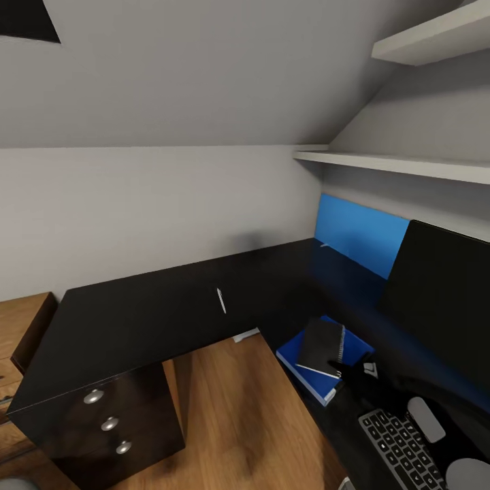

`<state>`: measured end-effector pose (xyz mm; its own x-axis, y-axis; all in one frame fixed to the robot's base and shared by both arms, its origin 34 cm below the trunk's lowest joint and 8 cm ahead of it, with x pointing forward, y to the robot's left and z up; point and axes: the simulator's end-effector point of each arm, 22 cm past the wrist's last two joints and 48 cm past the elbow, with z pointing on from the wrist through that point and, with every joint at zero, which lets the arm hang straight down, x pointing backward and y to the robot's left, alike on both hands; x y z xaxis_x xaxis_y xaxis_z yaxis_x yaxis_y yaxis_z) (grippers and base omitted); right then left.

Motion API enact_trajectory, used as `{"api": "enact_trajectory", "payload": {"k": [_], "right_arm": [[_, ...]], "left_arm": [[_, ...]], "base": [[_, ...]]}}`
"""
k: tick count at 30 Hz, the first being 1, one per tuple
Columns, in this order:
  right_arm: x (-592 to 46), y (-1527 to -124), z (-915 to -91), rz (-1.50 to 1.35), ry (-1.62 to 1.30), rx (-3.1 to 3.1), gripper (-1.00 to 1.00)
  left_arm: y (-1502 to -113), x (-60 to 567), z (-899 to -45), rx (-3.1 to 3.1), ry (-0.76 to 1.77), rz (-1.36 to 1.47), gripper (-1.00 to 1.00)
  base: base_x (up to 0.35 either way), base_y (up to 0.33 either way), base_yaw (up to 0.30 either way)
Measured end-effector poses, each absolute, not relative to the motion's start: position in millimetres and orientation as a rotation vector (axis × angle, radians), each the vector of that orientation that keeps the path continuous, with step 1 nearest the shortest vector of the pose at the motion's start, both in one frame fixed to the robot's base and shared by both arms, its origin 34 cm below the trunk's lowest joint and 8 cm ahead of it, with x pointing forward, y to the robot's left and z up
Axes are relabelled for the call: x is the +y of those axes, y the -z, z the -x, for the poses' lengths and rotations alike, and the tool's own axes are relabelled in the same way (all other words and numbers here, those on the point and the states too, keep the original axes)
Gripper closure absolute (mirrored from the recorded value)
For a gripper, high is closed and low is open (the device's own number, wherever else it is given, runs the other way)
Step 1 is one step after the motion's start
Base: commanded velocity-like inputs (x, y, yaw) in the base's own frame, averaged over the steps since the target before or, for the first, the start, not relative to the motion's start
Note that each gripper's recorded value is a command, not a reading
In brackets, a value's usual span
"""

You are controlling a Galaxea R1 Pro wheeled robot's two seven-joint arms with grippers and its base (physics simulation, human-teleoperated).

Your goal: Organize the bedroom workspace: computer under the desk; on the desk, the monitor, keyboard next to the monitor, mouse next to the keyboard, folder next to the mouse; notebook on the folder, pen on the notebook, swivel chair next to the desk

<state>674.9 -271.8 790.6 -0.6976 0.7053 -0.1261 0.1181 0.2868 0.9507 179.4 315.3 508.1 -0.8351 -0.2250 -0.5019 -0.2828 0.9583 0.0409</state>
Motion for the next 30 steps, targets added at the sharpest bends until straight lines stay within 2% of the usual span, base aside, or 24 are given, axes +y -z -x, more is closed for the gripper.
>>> {"api": "enact_trajectory", "payload": {"k": [7,8,30], "right_arm": [[-276.0,-789.6,-674.0,-0.736,-1.417,2.026,1.00],[-276.1,-789.5,-673.8,-0.736,-1.417,2.026,-1.00],[-276.5,-799.2,-676.0,-0.763,-1.468,1.982,-1.00]], "left_arm": [[-508.1,315.3,-179.5,2.597,-0.154,0.361,-1.00],[-508.1,315.3,-179.5,2.597,-0.154,0.361,-1.00],[-507.9,314.1,-178.8,2.598,-0.152,0.362,-1.00]], "base": [[0.000,0.000,0.000],[0.000,0.000,0.000],[0.000,0.000,0.000]]}}
